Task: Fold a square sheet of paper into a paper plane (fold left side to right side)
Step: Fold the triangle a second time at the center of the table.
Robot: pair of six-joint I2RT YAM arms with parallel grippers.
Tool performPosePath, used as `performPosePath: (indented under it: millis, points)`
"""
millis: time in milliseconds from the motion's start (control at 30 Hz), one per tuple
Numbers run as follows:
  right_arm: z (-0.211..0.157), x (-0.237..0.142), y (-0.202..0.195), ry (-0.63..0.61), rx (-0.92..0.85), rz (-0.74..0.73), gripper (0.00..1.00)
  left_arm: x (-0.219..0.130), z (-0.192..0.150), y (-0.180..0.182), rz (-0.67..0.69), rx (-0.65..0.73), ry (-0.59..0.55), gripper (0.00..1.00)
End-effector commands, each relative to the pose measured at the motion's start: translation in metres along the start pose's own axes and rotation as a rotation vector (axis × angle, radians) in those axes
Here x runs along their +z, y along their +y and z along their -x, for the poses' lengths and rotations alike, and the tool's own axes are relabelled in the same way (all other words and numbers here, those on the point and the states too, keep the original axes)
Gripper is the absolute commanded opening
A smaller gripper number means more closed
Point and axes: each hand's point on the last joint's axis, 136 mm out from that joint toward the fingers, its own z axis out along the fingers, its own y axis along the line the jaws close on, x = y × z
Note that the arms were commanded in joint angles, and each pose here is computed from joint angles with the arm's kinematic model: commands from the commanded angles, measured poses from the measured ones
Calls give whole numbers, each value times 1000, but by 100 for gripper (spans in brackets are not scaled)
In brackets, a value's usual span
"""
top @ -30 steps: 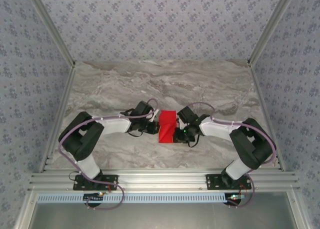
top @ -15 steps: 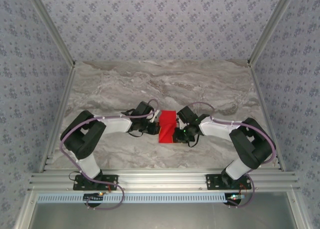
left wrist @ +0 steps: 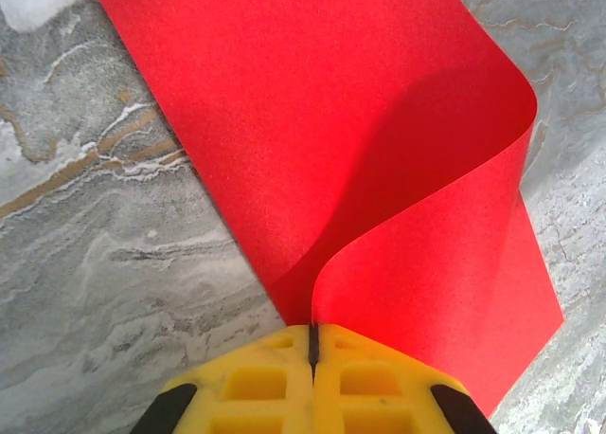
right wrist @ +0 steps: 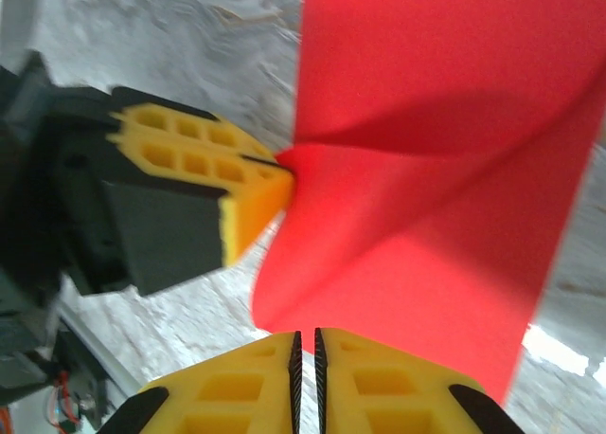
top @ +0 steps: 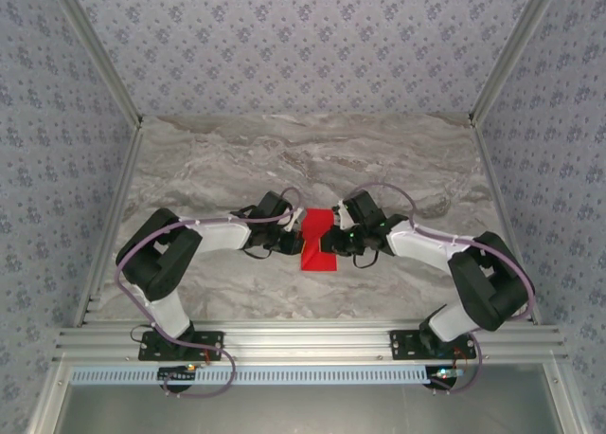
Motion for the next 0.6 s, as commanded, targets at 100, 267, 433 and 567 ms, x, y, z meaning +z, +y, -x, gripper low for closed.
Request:
performPosePath:
  millis: [100,267,433,567]
  points:
    - [22,15,18,-16,0,82,13,4,2,1,0,15,9,0]
    - [25,27,19,14,-1,92,13,2,2,3,15,14,8,0]
    - [23,32,11,26,-5,66,13,1,2,6,33,15,10,0]
    - [18,38,0,46,-3,28,13,0,2,8,46,15,8,0]
